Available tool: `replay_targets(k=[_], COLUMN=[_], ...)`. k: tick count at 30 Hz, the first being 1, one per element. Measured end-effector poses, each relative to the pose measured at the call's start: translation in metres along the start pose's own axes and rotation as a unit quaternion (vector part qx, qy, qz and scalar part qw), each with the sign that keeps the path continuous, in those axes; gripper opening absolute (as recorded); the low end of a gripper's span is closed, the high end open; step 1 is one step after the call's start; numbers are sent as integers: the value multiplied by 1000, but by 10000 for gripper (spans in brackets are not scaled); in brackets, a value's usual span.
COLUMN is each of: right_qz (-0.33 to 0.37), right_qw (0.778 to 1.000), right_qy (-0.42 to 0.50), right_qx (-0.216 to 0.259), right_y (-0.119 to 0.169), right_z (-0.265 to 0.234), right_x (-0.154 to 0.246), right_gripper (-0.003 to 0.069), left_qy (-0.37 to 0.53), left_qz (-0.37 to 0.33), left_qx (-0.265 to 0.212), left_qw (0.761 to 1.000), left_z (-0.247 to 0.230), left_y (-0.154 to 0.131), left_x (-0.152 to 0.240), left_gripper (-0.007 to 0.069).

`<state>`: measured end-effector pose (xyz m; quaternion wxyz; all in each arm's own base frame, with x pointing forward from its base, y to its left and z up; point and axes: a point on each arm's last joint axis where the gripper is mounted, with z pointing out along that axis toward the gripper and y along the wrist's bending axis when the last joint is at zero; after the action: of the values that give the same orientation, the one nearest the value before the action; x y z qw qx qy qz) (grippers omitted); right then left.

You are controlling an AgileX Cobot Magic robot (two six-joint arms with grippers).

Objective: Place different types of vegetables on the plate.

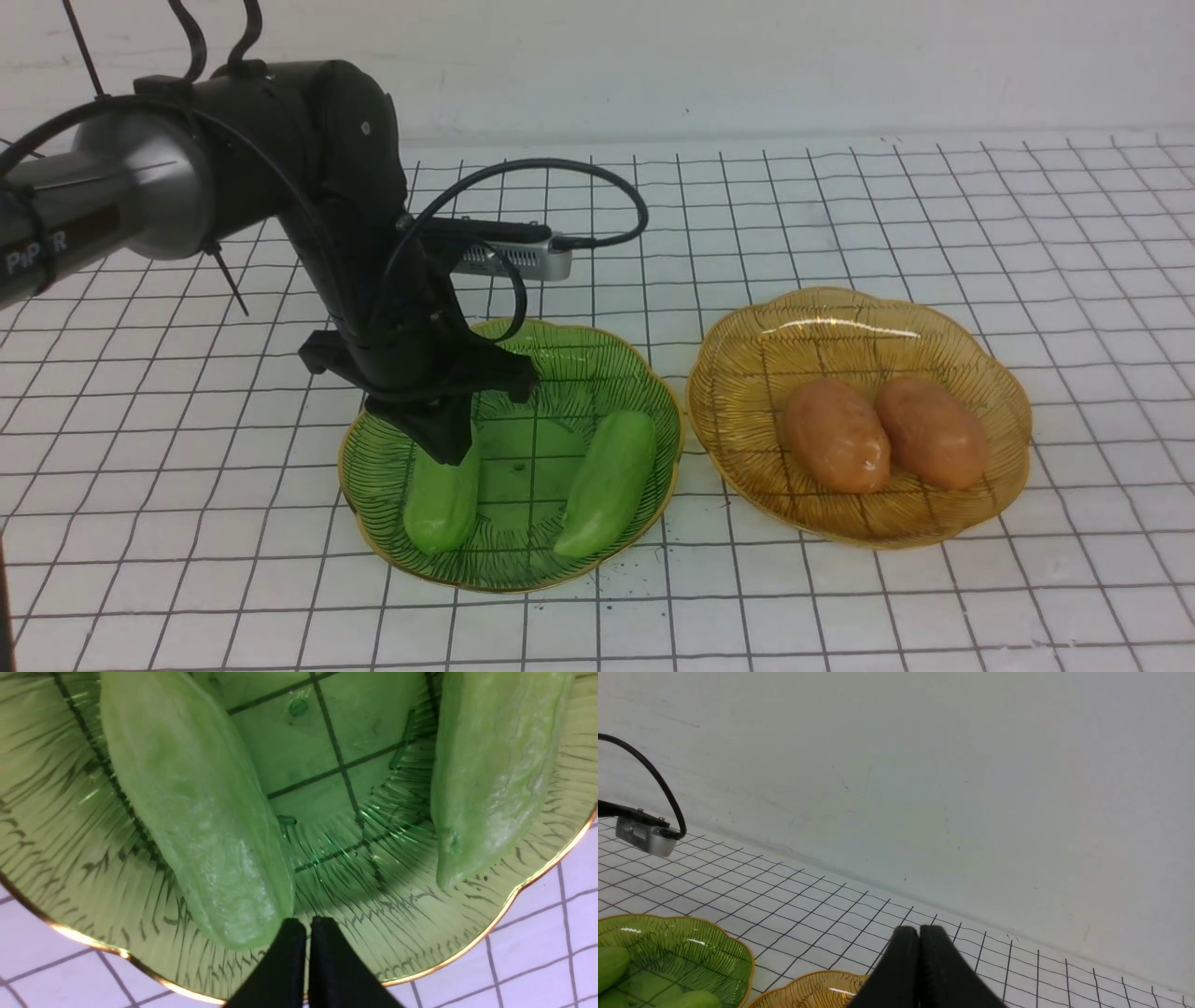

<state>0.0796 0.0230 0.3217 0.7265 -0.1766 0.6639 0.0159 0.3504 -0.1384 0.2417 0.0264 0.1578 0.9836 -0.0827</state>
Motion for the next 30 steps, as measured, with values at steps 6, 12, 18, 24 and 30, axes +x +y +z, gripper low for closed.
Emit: replay_targets(k=[6,12,18,24,30], right_qz=[0,-2,-2,23,58], right_qw=[1000,1000,1000,1000,998], right_qy=[0,0,1,5,28], right_qx=[0,0,0,-3,28], right_y=[0,0,0,5,10], right_z=[0,0,0,-8,-21], right_x=[0,0,2,18,60], right_gripper=[-15,-15,-15,-15,-15], left_qy=[0,0,0,0,0], left_qz=[0,0,0,0,22], left_qx=[-1,-1,-1,-1,6], left_qw=[1000,1000,1000,1000,1000], left_z=[0,0,0,0,0], left_y=[0,0,0,0,-1], left_x=[0,0,0,0,0], left_gripper=[-8,-8,-8,-8,-8])
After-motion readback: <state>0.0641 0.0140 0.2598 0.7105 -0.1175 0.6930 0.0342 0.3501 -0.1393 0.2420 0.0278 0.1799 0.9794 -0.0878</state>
